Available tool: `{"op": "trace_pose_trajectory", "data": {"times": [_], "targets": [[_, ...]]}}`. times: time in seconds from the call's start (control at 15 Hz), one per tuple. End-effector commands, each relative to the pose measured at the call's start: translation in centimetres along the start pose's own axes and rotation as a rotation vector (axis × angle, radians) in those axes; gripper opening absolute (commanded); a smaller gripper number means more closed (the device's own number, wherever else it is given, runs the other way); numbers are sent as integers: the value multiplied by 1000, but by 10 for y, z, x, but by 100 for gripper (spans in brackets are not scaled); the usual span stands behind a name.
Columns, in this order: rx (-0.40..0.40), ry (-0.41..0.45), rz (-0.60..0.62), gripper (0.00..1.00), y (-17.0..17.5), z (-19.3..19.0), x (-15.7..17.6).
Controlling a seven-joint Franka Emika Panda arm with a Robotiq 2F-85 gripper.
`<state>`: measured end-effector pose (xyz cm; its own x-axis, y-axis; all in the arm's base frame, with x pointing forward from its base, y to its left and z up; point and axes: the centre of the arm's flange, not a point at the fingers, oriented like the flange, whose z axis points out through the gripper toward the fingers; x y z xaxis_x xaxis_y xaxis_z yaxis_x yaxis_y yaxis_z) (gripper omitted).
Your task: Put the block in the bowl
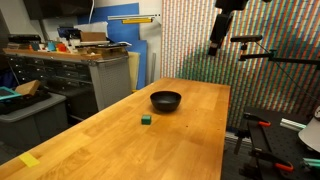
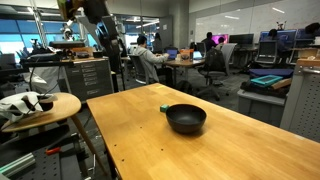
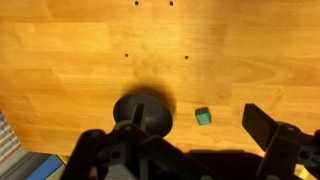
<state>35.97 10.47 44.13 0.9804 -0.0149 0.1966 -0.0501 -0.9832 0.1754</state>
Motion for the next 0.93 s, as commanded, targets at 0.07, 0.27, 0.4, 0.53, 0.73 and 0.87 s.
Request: {"op": "trace_pose_trajectory", "data": {"times": [0.07,0.27,0.4,0.53,0.73,0.87], "targets": [[9,-31,-60,100,-8,48,71],[6,-60,-105,100,-18,75,100],[7,-73,-135,100,-26,91,120],[9,-87,-160,100,-36,105,136],[28,-96,-181,100,-53,125,156],[42,-88,-187,100,-64,138,165]]}}
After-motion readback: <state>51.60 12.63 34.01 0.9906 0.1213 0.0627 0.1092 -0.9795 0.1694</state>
